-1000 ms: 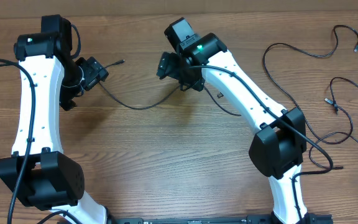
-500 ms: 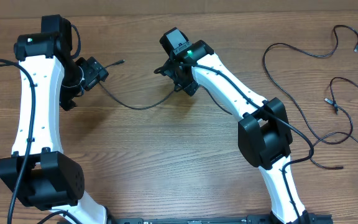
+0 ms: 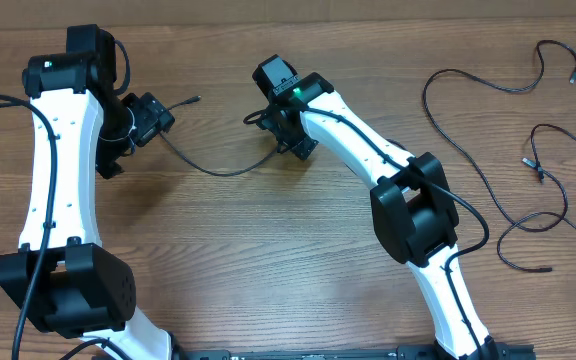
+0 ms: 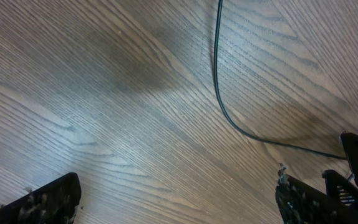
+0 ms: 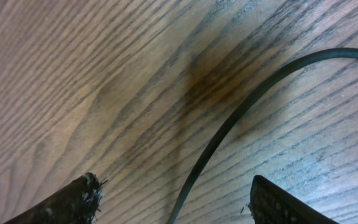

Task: Untangle cables

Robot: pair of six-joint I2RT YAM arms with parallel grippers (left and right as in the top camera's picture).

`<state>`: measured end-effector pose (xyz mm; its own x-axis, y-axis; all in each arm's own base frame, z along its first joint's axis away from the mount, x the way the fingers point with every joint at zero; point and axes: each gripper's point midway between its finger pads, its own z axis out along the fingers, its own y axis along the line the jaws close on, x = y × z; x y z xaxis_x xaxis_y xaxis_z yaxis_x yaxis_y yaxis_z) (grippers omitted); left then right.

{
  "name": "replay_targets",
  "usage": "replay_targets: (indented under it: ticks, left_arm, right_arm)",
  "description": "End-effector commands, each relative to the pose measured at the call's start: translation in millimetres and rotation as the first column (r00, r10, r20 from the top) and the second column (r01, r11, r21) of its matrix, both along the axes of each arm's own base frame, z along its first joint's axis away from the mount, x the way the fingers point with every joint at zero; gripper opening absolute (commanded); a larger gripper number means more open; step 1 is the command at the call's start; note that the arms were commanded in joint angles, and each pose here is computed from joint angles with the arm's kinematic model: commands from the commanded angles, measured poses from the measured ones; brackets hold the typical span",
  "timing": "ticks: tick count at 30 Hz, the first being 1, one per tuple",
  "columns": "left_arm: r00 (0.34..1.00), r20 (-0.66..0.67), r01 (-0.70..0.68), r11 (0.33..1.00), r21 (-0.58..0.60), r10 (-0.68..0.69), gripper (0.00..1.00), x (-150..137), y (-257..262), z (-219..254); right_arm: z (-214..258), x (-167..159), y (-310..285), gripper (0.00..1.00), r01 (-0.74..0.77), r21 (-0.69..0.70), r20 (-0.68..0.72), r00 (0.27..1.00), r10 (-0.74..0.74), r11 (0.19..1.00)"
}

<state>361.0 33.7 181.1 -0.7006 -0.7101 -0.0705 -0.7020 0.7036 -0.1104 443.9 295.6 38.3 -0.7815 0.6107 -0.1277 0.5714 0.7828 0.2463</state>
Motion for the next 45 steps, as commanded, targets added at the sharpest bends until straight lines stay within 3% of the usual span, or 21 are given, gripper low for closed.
replay_targets:
  ticks: [1,4,9,13,17,21,27,30,35,40,45]
  left_arm:
    - [1.000,0.003,0.024,1.000,-0.004,-0.024,1.00,-3.1,-2.7,2.9]
    - [1.000,0.002,0.024,1.000,-0.005,-0.024,1.00,-3.4,-2.7,2.9]
    - [1.000,0.002,0.024,1.000,-0.004,-0.024,1.00,-3.2,-2.6,2.9]
    - [1.000,0.002,0.024,1.000,-0.005,-0.024,1.00,-3.3,-2.7,2.9]
    - [1.000,0.000,0.024,1.000,-0.005,-0.024,1.00,-3.6,-2.6,2.9]
    - [1.000,0.000,0.024,1.000,-0.005,-0.024,1.00,-3.7,-2.6,2.9]
    - [1.000,0.000,0.024,1.000,-0.005,-0.024,1.00,-3.7,-2.6,2.9]
    - [1.000,0.000,0.024,1.000,-0.004,-0.024,1.00,-3.7,-2.6,2.9]
    - [1.000,0.001,0.024,1.000,-0.004,-0.024,0.99,-3.6,-2.6,2.9]
    - [1.000,0.001,0.024,1.000,-0.005,-0.024,1.00,-3.5,-2.6,2.9]
    - [1.000,0.001,0.024,1.000,-0.005,-0.024,1.00,-3.5,-2.6,2.9]
  right_arm:
    - [-6.3,2.3,-1.1,0.75,0.012,-0.024,0.010,1.000,-0.012,1.000]
    - [-15.9,0.3,-0.9,0.72,0.009,-0.032,-0.007,1.000,-0.010,0.999]
    - [-18.0,0.8,-0.5,0.50,0.008,-0.032,-0.008,1.000,-0.009,0.999]
    - [-19.1,-3.6,-3.4,0.16,-0.008,-0.048,-0.024,1.000,0.007,0.999]
    - [-14.2,-5.2,-6.9,0.04,-0.148,-0.087,-0.022,0.989,0.147,0.985]
    - [16.3,3.5,-21.4,0.04,-0.262,-0.114,0.009,0.964,0.265,0.958]
    - [101.5,22.4,-57.2,0.04,-0.422,-0.182,0.113,0.888,0.445,0.888]
    - [153.2,28.3,-98.6,0.04,-0.473,-0.245,0.158,0.842,0.516,0.846]
    - [201.5,30.4,-181.3,0.04,-0.504,-0.353,0.165,0.796,0.583,0.788]
    - [229.1,37.2,-291.0,0.04,-0.387,-0.468,0.160,0.847,0.507,0.794]
    - [233.6,28.6,-393.3,0.04,-0.220,-0.527,0.137,0.932,0.337,0.821]
